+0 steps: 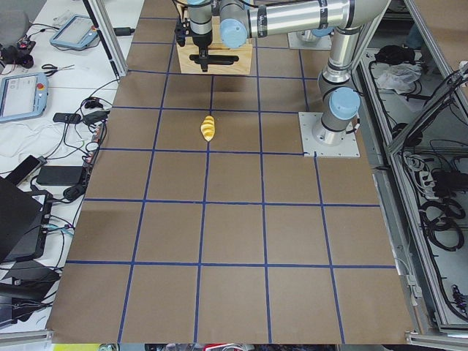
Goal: Open upper drawer
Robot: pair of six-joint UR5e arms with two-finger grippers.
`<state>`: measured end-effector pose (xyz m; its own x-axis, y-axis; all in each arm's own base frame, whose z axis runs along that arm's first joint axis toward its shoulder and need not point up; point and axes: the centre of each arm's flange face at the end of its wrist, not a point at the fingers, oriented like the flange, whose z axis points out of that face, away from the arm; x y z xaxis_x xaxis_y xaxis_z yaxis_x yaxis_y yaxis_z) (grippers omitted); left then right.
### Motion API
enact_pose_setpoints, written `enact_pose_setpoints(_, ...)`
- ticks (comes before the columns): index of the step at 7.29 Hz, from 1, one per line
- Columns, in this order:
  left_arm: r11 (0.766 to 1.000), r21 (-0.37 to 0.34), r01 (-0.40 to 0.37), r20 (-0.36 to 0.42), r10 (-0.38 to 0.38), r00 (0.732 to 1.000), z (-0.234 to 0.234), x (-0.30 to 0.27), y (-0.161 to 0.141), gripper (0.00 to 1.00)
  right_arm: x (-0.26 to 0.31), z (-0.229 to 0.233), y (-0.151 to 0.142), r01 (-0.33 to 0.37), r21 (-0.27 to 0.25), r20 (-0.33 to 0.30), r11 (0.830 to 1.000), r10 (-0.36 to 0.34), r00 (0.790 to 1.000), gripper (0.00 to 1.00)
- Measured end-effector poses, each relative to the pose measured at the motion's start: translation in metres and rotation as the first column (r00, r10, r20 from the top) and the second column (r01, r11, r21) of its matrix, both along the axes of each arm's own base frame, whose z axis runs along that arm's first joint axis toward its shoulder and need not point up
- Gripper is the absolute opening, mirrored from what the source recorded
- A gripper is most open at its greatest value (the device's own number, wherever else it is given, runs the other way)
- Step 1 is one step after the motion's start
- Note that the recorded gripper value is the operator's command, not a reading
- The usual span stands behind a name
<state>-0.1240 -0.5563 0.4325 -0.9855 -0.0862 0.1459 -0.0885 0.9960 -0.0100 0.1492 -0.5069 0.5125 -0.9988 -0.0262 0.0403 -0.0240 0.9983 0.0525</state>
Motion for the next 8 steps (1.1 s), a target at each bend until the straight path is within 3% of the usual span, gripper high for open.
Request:
enact_pose_setpoints(5, 1.0, 0.014, 0.026, 0.181, -0.028, 0.983, 0.098, 0.0, 0.056, 1.0, 0.0, 0.0, 0.0, 0.0, 0.0, 0.0, 1.0, 0.0, 1.0, 1.0)
enact_pose_setpoints(8, 0.999, 0.007, 0.038, 0.194, -0.039, 0.98, 0.105, -0.003, 0.066, 1.0, 0.0, 0.0, 0.0, 0.0, 0.0, 0.0, 1.0, 0.0, 1.0, 1.0)
